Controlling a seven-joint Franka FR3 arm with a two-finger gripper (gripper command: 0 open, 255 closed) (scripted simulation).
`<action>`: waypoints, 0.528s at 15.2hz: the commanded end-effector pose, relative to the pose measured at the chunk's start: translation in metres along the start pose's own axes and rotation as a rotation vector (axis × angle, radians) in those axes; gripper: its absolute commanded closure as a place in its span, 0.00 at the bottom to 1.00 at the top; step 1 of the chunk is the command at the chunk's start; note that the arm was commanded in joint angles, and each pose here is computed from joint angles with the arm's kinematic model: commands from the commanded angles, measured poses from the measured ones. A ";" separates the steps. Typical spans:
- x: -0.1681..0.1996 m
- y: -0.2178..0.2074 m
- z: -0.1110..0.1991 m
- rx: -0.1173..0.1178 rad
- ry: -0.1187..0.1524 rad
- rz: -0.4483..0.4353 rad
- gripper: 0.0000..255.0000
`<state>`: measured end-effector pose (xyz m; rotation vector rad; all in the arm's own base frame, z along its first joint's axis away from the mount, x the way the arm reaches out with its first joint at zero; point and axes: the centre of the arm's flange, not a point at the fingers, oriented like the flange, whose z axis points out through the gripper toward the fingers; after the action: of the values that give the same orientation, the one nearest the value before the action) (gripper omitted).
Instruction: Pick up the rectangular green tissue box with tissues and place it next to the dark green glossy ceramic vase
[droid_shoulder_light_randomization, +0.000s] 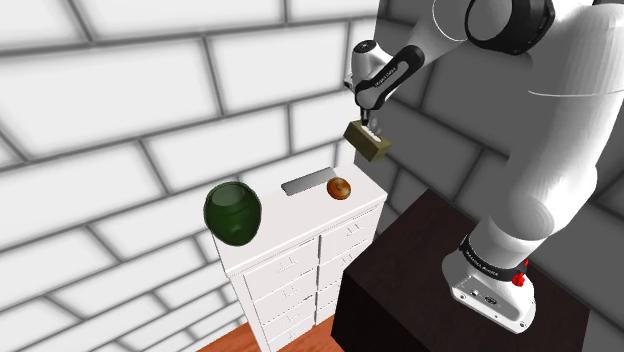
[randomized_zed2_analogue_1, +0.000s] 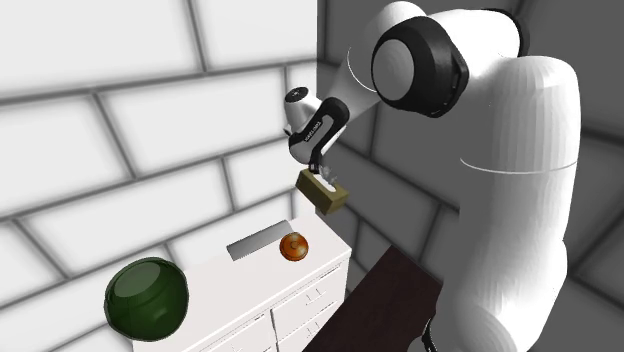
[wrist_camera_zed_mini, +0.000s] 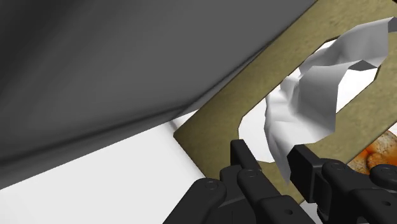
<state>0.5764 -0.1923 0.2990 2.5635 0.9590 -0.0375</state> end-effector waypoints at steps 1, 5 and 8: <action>-0.002 0.003 -0.011 -0.001 -0.001 0.000 1.00; -0.006 0.011 -0.030 -0.001 -0.001 0.000 1.00; -0.008 0.017 -0.045 -0.001 -0.001 0.000 1.00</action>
<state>0.5767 -0.1903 0.3405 2.5635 0.9589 -0.0377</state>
